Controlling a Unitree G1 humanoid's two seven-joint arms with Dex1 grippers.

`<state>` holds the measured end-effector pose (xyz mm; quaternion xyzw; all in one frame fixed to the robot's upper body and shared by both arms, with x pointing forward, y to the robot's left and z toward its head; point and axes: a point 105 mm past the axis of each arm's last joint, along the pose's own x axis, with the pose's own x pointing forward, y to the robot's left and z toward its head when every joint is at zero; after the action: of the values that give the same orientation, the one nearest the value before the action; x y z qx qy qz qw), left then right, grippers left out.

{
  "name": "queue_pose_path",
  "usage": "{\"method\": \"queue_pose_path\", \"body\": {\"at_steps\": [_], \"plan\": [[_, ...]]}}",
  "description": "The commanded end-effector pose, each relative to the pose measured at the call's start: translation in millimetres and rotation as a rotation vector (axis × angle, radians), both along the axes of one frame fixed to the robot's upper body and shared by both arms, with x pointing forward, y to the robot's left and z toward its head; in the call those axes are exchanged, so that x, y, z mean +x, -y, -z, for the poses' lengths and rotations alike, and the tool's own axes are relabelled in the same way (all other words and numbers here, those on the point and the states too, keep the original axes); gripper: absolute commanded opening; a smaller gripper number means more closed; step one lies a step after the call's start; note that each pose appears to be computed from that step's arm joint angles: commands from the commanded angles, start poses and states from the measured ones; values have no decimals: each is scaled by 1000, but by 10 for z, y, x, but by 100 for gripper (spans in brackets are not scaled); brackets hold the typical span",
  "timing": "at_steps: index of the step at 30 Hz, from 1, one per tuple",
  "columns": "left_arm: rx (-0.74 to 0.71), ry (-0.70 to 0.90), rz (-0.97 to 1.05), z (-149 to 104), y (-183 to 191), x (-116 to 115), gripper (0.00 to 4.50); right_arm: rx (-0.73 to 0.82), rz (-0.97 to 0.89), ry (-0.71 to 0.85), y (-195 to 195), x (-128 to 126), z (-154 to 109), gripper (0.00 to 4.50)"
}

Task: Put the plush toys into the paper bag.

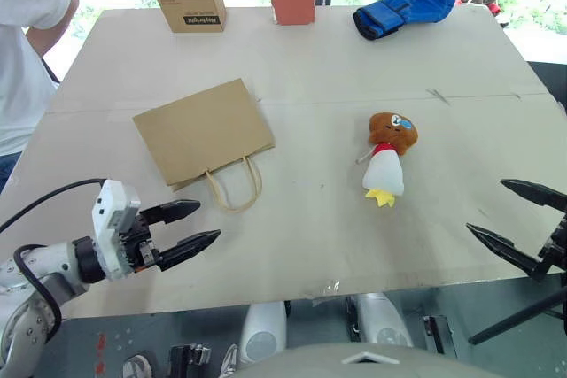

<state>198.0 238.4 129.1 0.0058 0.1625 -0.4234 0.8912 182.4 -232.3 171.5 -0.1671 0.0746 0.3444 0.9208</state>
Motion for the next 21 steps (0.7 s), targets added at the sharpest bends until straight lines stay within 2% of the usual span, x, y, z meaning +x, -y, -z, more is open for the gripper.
{"method": "queue_pose_path", "body": {"at_steps": [1,2,4,10,15,21], "plan": [[121,191,28,-121,-30,220,446,12,-49,80,-196,32,-73,450],[199,288,43,-147,-40,370,446,36,-78,99,-326,61,-66,450],[306,398,87,-164,-35,525,446,57,-125,118,-504,86,-53,450],[461,510,236,-135,-82,658,446,93,-193,124,-805,59,20,450],[523,552,334,-127,-77,690,446,108,-190,129,-855,51,31,450],[519,510,437,-77,-116,654,446,115,-177,134,-861,41,35,450]]}}
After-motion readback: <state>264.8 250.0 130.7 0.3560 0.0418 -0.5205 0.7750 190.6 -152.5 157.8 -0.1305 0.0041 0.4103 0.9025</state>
